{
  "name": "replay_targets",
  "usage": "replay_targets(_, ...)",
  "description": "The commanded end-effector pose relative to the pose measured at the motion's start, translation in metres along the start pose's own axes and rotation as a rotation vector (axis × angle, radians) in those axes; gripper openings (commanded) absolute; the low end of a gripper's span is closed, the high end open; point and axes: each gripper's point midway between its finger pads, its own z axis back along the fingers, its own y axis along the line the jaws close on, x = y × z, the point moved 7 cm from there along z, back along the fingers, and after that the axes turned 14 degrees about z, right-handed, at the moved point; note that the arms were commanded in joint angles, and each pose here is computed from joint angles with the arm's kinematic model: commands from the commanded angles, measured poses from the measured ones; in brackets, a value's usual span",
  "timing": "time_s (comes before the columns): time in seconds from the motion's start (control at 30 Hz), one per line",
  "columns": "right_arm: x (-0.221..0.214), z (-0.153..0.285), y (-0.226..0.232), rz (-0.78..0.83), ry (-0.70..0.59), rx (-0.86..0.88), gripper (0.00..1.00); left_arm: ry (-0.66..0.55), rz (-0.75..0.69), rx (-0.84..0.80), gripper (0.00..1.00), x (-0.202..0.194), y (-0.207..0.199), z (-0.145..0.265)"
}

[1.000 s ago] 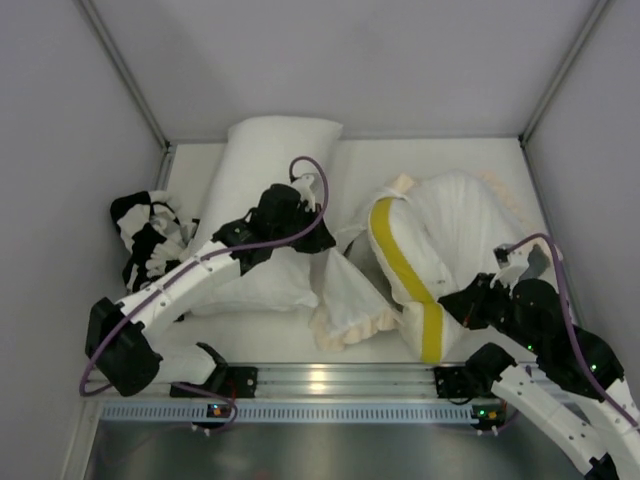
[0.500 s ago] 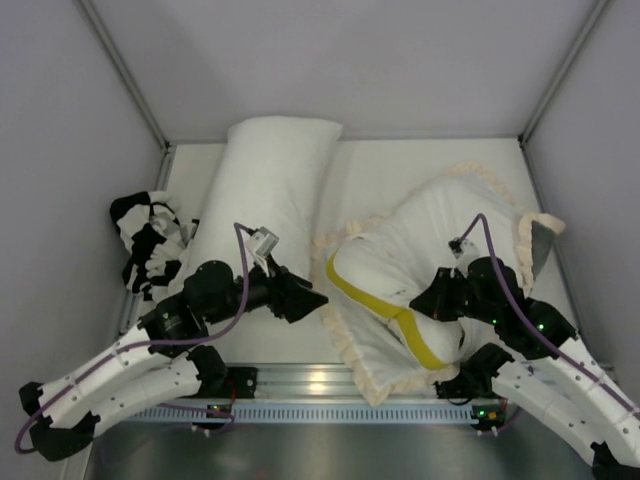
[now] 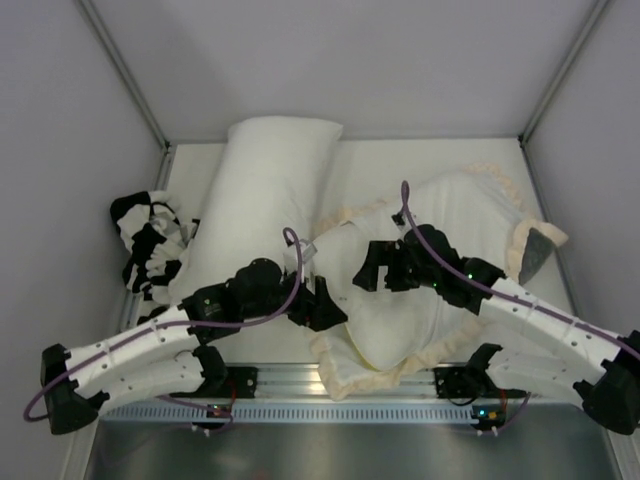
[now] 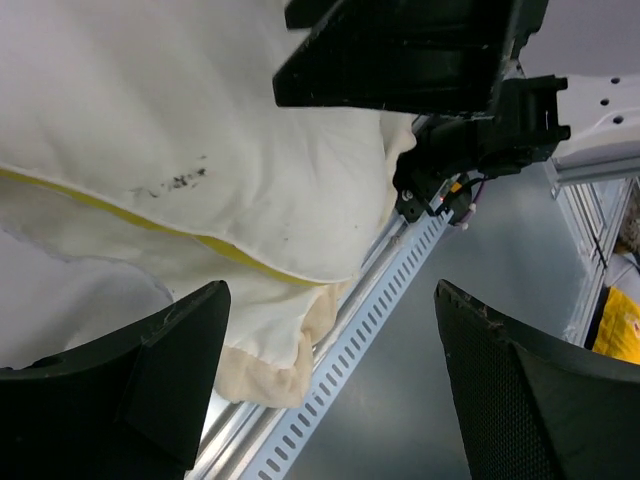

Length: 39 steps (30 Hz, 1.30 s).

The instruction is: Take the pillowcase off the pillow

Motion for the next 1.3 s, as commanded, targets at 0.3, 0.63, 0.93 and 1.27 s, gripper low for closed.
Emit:
replay_targets(0.3,0.05,0.086,-0.005,0.069,-0.316,-0.196,1.0,0.101,-0.038,0.032,0.93,-0.044,-0.016,-0.04)
replay_targets(0.63,0.024,0.123,-0.022,0.023,-0.39,-0.215,0.99,0.083,-0.022,0.142,0.99,-0.086,-0.008,-0.068)
replay_targets(0.93,0.013,0.129,-0.028,0.011,-0.387,-0.229,0.99,-0.038,0.104,0.232,0.99,-0.098,0.005,-0.092)
replay_targets(1.27,0.005,0.126,-0.032,-0.001,-0.379,-0.23,0.99,-0.107,0.195,0.16,0.99,-0.104,0.0,-0.114)
